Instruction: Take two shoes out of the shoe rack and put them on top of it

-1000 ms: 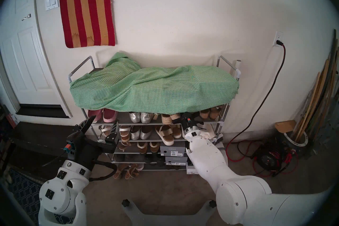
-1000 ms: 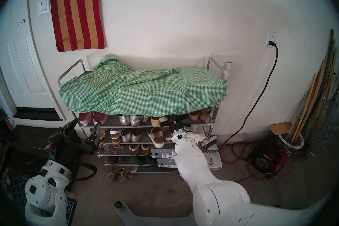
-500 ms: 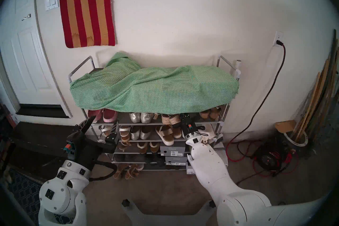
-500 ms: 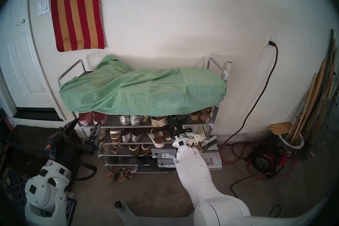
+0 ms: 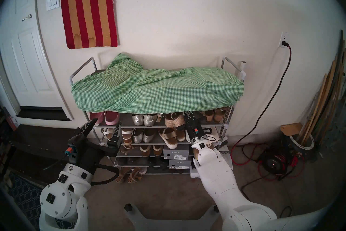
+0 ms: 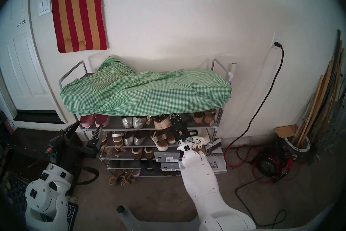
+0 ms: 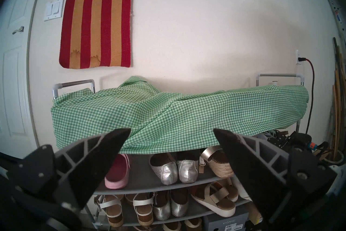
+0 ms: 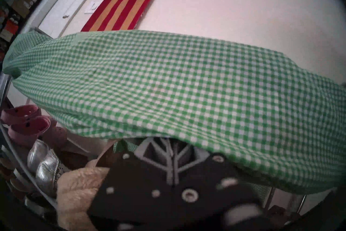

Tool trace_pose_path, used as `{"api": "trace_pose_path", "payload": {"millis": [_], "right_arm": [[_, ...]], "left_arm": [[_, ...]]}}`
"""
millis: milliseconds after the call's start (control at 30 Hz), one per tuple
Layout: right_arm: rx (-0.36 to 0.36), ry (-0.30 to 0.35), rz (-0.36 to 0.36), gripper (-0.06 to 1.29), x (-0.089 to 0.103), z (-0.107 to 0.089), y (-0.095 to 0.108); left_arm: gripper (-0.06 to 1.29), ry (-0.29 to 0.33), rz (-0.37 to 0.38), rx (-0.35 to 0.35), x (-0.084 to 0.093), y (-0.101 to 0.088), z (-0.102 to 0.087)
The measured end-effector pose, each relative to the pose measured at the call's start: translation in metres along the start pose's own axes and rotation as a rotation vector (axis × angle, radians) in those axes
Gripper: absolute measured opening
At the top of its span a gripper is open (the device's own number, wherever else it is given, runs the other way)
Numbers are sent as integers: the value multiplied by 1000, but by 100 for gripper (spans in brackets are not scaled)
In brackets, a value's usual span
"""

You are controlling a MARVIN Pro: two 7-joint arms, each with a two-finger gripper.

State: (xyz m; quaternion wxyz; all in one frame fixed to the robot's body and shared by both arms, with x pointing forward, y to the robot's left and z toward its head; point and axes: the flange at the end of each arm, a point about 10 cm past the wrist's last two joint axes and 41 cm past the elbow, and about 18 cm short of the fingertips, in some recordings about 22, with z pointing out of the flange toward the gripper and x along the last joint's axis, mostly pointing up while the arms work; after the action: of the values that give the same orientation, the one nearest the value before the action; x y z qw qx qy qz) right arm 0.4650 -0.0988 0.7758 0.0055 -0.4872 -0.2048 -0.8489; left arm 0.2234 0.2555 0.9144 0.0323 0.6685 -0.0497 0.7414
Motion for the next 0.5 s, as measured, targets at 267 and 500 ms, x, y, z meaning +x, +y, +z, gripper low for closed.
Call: {"api": "trace_pose_path", "payload": {"millis": [267,500], "right_arm": [[8,30,-22,-3,10,-10,7],[51,-12,-40,-3,6,-40,8]], "left_arm": [[127,0,0,0,0,0,0],[127,0,0,0,0,0,0]]}}
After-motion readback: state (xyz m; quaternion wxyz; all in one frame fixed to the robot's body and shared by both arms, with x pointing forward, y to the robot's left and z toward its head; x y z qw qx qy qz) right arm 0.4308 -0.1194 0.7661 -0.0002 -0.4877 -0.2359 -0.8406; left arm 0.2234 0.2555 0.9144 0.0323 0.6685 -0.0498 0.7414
